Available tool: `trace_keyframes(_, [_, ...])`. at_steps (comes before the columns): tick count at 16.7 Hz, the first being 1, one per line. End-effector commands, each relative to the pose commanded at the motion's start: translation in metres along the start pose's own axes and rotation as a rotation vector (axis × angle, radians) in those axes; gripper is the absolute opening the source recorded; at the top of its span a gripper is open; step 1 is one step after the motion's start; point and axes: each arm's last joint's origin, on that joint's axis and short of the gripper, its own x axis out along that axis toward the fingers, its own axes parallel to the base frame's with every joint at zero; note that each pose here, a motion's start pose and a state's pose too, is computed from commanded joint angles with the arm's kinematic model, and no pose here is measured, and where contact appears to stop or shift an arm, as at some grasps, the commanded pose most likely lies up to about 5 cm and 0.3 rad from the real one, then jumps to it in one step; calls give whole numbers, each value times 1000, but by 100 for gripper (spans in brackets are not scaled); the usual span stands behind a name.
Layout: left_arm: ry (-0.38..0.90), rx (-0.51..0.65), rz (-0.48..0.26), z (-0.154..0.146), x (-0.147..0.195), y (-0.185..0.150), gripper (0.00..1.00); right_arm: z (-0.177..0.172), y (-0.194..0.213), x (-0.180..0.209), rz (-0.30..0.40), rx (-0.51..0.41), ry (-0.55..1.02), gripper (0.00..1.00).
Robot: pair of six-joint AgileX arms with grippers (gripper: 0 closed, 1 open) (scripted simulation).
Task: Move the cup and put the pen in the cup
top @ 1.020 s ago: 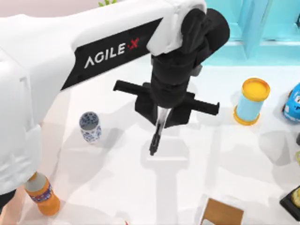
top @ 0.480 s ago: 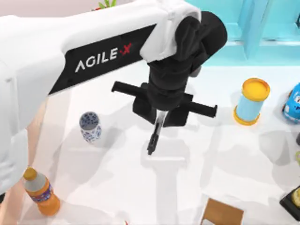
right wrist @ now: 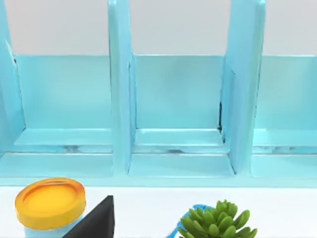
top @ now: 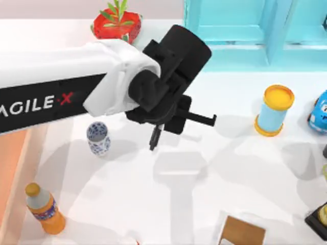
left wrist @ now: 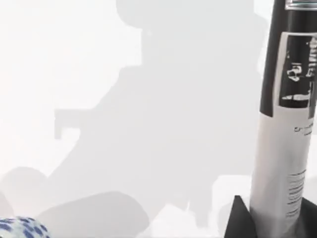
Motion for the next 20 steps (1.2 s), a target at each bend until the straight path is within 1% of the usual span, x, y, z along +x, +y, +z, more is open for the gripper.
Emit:
trace_keyframes(4, [-295,-18,5,-31,-13,26,0,0,0,0,0,0,0,100])
trace_keyframes(8, [-597,-61,23,-65,-32,53,0,0,0,0,0,0,0,100])
trace_keyframes(12, [-850,-105,51,-100,-51,76,0,0,0,0,0,0,0,100])
trace_keyframes(14, [-946,-123,66,-114,-58,86,0,0,0,0,0,0,0,100])
trace_keyframes(16, [-1013,-134,78,-126,-63,92,0,0,0,0,0,0,0,100])
trace_keyframes(18, [-1048,-139,86,-133,-66,96,0,0,0,0,0,0,0,100])
trace_keyframes(20, [-1054,-140,87,-134,-66,97,0,0,0,0,0,0,0,100])
